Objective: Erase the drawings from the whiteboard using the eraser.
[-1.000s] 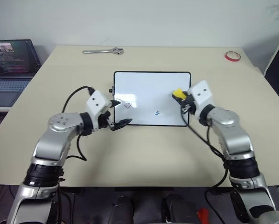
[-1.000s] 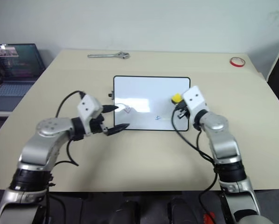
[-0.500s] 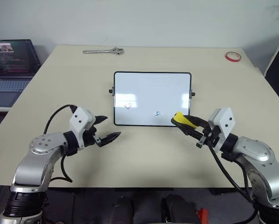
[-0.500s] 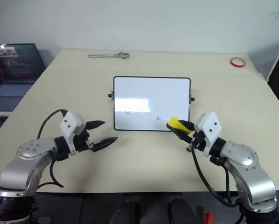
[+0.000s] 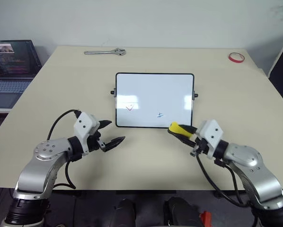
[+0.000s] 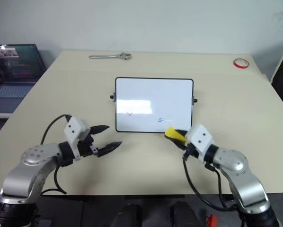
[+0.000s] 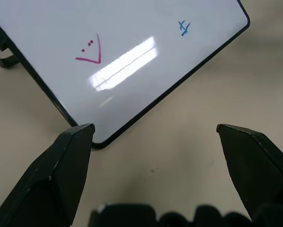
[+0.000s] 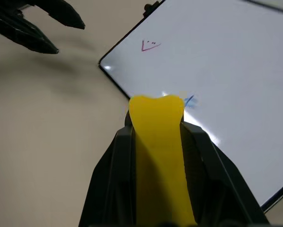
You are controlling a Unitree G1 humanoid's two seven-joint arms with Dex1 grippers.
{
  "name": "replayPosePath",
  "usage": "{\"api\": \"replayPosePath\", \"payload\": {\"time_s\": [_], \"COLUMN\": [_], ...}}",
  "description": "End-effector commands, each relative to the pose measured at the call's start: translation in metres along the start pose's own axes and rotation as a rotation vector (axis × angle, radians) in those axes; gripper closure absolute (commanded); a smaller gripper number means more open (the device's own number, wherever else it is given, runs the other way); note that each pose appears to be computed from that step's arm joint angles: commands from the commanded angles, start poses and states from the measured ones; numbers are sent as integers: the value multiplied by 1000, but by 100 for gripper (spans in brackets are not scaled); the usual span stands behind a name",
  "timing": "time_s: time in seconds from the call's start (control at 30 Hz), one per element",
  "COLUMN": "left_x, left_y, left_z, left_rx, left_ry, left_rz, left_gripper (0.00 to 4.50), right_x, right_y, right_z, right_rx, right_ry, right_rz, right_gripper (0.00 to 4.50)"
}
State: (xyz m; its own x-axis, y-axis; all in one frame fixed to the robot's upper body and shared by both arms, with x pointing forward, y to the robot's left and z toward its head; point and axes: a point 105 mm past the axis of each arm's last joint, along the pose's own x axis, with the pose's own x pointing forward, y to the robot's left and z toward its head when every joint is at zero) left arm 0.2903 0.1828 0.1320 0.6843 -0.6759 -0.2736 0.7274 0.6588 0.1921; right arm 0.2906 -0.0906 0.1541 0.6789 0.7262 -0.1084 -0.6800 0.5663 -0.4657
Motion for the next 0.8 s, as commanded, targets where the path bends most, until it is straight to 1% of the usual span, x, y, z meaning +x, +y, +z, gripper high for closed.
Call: {"api": "replayPosePath", "payload": {"time_s": [0.03, 0.1, 0.2, 0.37, 0.47, 0.5, 0.57, 0.67, 0.8], "left_x": [0, 1, 2, 1, 1, 0, 0, 2, 5], "left_y": [-4, -3, -1, -2, -4, -4, -5, -5, -5], "left_z": [10, 9, 8, 3, -1, -1, -2, 0, 5], "left_rx": [36, 48, 56, 69, 82, 84, 86, 94, 97], "left_ry": [-28, -22, -19, -11, -3, -3, -4, -7, -14], "left_rz": [-21, -34, -46, -77, -92, -93, -94, -96, -98], "left_gripper": [0, 0, 0, 0, 0, 0, 0, 0, 0], "right_x": [29, 47, 67, 83, 84, 79, 73, 68, 68], "right_y": [-15, -23, -32, -32, -15, -9, -5, -18, -42], "right_z": [11, 12, 6, -8, -31, -42, -53, -53, -45], "right_rx": [-153, -176, -204, -222, -227, -246, -279, -292, -326], "right_ry": [-37, -38, -13, 27, 114, 156, 201, 219, 218], "right_rz": [-90, -127, -160, -128, -4, 46, 88, 45, -73], "right_gripper": [352, 352, 352, 352, 352, 352, 352, 352, 352]}}
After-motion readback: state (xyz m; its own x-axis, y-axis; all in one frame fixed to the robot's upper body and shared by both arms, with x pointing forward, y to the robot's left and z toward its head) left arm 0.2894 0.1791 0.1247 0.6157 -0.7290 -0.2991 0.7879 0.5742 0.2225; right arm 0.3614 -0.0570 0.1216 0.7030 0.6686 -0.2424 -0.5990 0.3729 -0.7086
